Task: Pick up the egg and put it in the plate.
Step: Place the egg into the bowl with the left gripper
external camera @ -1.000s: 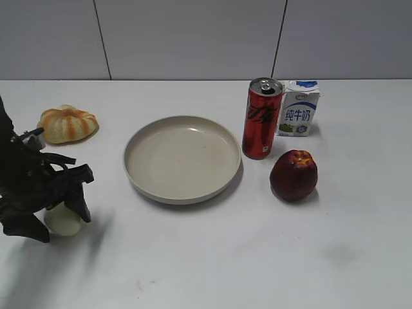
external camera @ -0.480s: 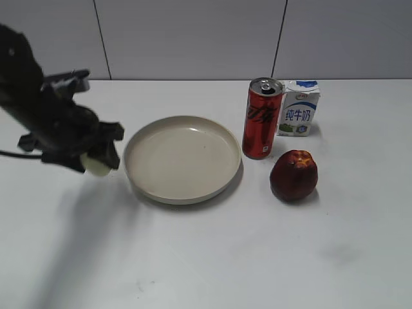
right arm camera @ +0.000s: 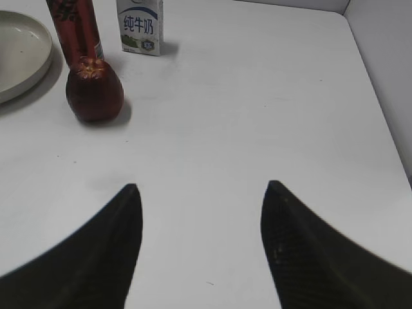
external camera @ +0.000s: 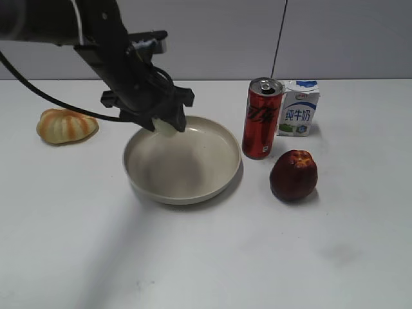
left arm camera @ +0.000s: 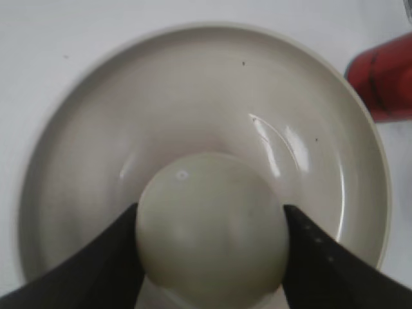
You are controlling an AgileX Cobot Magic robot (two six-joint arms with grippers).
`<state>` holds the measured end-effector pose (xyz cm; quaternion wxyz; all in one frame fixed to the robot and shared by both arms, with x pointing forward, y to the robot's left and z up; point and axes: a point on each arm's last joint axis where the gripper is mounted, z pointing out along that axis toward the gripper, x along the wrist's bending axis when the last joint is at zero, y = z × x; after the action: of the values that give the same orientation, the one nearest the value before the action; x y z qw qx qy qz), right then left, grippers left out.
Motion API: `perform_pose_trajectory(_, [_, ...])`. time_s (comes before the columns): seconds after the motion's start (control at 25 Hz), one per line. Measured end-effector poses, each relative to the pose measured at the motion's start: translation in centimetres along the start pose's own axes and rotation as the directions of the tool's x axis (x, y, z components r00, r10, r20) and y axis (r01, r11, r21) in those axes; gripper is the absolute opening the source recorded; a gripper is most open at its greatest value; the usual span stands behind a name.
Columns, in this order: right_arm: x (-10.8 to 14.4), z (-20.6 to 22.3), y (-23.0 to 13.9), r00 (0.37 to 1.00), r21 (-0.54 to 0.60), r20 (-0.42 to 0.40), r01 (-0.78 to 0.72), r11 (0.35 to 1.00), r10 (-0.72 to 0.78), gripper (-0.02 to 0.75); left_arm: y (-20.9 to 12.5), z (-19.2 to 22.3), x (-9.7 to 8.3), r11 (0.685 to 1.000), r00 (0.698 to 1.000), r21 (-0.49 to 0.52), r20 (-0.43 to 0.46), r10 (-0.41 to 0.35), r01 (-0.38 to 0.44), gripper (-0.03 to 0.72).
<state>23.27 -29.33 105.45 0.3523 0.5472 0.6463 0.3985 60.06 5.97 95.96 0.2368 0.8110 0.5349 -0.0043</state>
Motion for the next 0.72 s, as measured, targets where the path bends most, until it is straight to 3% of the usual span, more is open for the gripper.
perform_pose_trajectory(0.16, [0.0, 0.0, 0.0, 1.0, 0.0, 0.0, 0.0, 1.0, 0.0, 0.447, -1.2, 2.5, -1.0, 0.997, 1.0, 0.077, 0.008, 0.018, -0.019, 0.456])
perform_pose_trajectory(0.28, [0.0, 0.0, 0.0, 1.0, 0.0, 0.0, 0.0, 1.0, 0.0, 0.447, -1.4, 2.8, -1.2, 0.996, 1.0, 0.089, 0.01, 0.022, -0.023, 0.62])
perform_pose_trajectory(0.4, [0.0, 0.0, 0.0, 1.0, 0.0, 0.0, 0.0, 1.0, 0.0, 0.447, -1.4, 2.5, -1.1, 0.994, 1.0, 0.108, 0.008, 0.025, -0.025, 0.656])
perform_pose_trajectory(0.56, [0.0, 0.0, 0.0, 1.0, 0.0, 0.0, 0.0, 1.0, 0.0, 0.447, -1.1, 0.8, -0.2, 0.991, 1.0, 0.133, 0.001, 0.014, -0.014, 0.657])
perform_pose_trajectory(0.72, [0.0, 0.0, 0.0, 1.0, 0.0, 0.0, 0.0, 1.0, 0.0, 0.447, 0.1, -3.4, 2.7, 0.993, 0.999, 0.109, -0.017, -0.047, 0.049, 0.652])
